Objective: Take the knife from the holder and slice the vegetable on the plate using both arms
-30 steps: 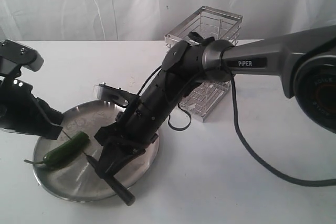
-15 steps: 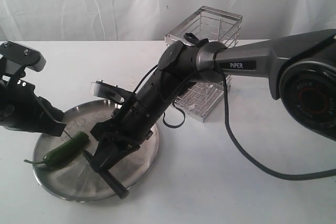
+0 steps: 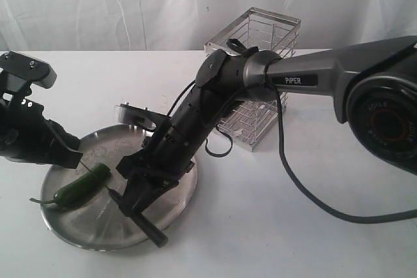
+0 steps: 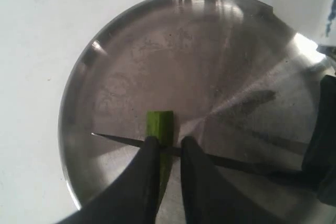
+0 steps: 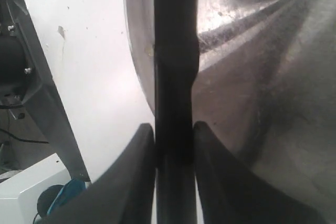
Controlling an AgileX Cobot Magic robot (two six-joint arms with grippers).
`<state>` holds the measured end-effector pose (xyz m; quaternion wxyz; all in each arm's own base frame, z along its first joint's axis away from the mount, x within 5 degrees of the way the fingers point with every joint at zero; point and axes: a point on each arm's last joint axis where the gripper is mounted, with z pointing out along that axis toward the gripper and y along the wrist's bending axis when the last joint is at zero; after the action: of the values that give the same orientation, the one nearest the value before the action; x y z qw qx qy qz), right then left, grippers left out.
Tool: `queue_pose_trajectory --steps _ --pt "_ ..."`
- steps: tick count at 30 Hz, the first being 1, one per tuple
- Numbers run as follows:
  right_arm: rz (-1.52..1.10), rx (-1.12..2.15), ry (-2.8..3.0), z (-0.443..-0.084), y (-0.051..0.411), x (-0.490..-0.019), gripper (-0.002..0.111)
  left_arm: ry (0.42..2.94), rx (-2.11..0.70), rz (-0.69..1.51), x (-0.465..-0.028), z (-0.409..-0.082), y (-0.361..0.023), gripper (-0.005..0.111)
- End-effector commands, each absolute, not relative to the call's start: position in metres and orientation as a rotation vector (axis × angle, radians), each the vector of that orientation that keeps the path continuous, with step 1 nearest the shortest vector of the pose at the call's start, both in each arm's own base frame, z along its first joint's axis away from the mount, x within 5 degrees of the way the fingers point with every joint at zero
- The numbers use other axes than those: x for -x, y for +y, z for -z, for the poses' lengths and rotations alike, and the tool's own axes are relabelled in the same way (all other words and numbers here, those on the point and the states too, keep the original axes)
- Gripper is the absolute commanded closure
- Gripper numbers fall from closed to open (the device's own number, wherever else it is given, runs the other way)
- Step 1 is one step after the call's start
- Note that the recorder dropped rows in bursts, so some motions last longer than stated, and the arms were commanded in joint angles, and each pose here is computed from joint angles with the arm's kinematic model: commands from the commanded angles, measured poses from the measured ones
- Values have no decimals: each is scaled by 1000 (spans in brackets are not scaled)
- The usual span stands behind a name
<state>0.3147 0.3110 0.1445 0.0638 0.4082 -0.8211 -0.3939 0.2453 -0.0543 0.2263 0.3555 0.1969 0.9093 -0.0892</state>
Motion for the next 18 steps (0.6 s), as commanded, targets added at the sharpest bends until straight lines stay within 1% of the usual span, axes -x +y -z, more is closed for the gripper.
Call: queue_pose_trajectory --steps 1,4,11,18 --pt "1173 -1240 -2476 -146 310 -314 108 2369 -490 265 -243 -225 -56 85" --pt "1149 -1233 -2482 -145 309 -314 108 2370 -491 267 -243 -224 -56 85" --pt "880 -1227 -2540 -135 296 -317 108 2372 -492 268 -243 -224 -56 85" --pt "839 -1261 -2547 -138 293 -317 108 2372 -474 282 -243 -225 -56 85"
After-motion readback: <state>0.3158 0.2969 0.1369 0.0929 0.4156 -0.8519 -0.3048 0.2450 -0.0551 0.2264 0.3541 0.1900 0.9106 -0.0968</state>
